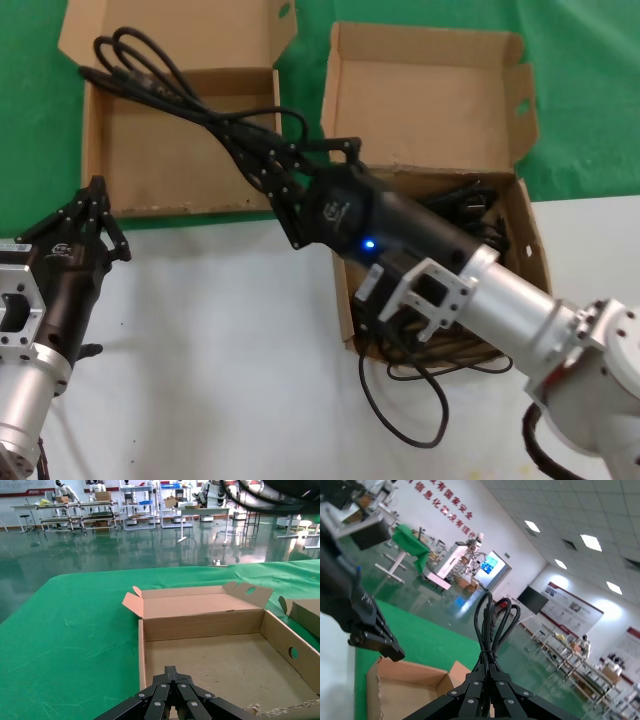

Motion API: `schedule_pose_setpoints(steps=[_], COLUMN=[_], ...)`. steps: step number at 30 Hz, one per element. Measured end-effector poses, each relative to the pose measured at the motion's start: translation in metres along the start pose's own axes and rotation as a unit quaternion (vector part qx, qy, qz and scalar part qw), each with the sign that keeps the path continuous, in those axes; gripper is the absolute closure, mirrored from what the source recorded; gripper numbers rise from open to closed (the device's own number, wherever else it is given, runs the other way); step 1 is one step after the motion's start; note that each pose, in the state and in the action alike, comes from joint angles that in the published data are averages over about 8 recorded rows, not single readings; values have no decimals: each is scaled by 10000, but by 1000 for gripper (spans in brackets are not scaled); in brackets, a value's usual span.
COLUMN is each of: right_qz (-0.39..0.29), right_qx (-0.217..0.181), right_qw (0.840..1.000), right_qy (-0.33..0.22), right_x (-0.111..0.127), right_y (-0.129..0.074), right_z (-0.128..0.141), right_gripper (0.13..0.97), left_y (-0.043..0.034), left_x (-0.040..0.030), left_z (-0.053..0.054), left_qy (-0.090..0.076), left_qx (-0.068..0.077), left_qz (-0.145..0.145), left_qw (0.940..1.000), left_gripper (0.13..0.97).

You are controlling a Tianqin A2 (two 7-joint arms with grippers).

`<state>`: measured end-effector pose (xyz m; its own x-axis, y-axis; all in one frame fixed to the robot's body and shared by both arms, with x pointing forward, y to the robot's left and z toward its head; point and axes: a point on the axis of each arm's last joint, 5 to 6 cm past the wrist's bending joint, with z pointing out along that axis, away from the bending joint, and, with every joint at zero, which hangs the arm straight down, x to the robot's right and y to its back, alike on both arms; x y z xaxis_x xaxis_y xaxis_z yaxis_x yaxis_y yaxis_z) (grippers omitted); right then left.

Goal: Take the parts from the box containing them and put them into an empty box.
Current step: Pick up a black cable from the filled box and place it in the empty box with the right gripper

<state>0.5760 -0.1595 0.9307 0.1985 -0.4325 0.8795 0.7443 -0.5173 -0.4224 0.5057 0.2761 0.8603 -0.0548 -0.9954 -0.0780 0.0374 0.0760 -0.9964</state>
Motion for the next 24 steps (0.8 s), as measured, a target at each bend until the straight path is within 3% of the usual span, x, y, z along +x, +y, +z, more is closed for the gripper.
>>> schedule_pose_setpoints(steps=[12, 24], right_qz=[-612, -863], right_qx=[6, -56], right_qw=[9981, 9961], right_qy=[32, 183], right_x=[-62, -128], right_y=[188, 295], right_z=[318, 422], right_gripper=[936, 936], left_y=[0, 0], left_x=[0, 0], left_z=[0, 0], left_qy=[0, 0], left_qx=[0, 0], left_qz=[0, 0], left_qw=[10000, 10000], left_gripper=[952, 952])
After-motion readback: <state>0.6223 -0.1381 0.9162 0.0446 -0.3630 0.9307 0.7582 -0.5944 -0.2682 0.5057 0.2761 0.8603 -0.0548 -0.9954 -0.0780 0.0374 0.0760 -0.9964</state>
